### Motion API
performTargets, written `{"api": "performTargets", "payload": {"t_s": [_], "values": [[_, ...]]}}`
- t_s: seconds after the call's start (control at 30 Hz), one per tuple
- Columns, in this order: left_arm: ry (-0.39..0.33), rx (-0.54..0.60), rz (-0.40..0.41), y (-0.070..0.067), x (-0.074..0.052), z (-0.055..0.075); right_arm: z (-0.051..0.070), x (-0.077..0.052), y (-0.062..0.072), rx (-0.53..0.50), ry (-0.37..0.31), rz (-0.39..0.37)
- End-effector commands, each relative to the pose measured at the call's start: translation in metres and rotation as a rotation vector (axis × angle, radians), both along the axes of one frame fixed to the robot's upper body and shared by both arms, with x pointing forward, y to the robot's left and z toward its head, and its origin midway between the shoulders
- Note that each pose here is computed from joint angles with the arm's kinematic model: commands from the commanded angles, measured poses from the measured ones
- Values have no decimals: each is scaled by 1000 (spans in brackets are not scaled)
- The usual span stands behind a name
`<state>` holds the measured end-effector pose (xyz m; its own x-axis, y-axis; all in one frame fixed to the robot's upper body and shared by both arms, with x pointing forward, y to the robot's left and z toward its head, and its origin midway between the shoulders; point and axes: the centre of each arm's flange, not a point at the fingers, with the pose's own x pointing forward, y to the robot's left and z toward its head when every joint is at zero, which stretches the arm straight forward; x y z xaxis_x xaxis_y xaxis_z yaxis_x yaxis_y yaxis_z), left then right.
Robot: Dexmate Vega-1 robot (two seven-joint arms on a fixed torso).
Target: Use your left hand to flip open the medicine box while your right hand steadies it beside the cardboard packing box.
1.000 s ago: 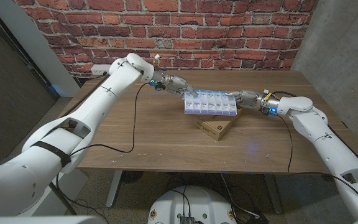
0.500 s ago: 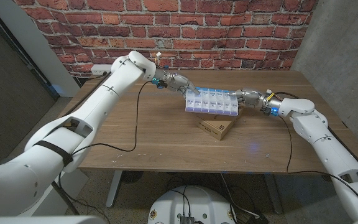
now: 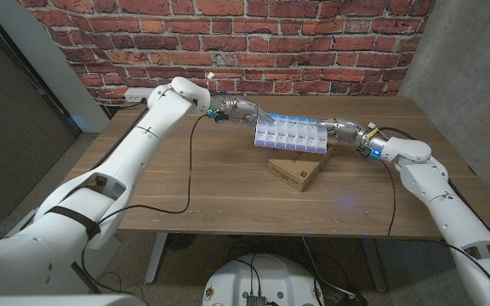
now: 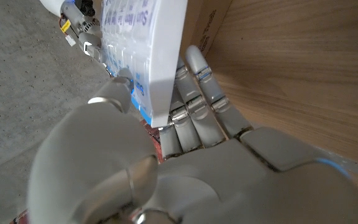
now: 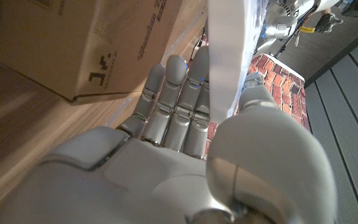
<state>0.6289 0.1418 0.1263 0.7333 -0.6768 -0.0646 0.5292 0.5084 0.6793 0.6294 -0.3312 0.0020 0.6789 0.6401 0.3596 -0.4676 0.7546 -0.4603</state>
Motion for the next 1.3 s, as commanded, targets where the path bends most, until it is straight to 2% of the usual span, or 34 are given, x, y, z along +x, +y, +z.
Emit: {"api": "performTargets", "payload": {"t_s": [0.03,0.27,0.4,0.47,0.6,0.73,0.8,0.93,0.97,1.0,1.03,1.07,1.1,1.17,1.23,1.27,1.3], "values": [[-94,-188,-3,14,-6,-9,-3,-4,-6,142,-47,-64],[-79,-237,-31,20,-6,-15,-4,-5,-7,188,-63,-81],[-143,-261,6,24,-10,-16,-6,-7,-7,250,-78,-120],[-218,-240,55,27,-14,-15,-7,-10,-6,296,-97,-154],[-411,-142,187,28,-25,-11,-9,-13,-4,382,-125,-209],[-590,-80,289,24,-39,-12,-11,-18,0,465,-159,-259],[-663,-90,324,22,-45,-15,-10,-20,2,481,-172,-284],[-773,-162,360,19,-53,-25,-8,-24,6,494,-191,-314],[-849,-190,383,18,-58,-31,-7,-26,8,490,-198,-328],[-855,-192,384,18,-58,-31,-7,-26,8,490,-197,-330],[-917,-215,392,16,-62,-36,-7,-27,10,499,-201,-339],[-922,-217,392,16,-62,-36,-7,-27,10,499,-201,-340],[-991,-220,394,14,-67,-40,-6,-29,13,504,-205,-357],[-1069,-212,386,10,-72,-44,-5,-32,16,515,-208,-376],[-1123,-195,371,7,-76,-47,-3,-35,20,518,-212,-405],[-1124,-195,370,7,-76,-47,-3,-35,20,518,-211,-406],[-1164,-170,357,2,-80,-49,-2,-37,24,525,-214,-427]]}}
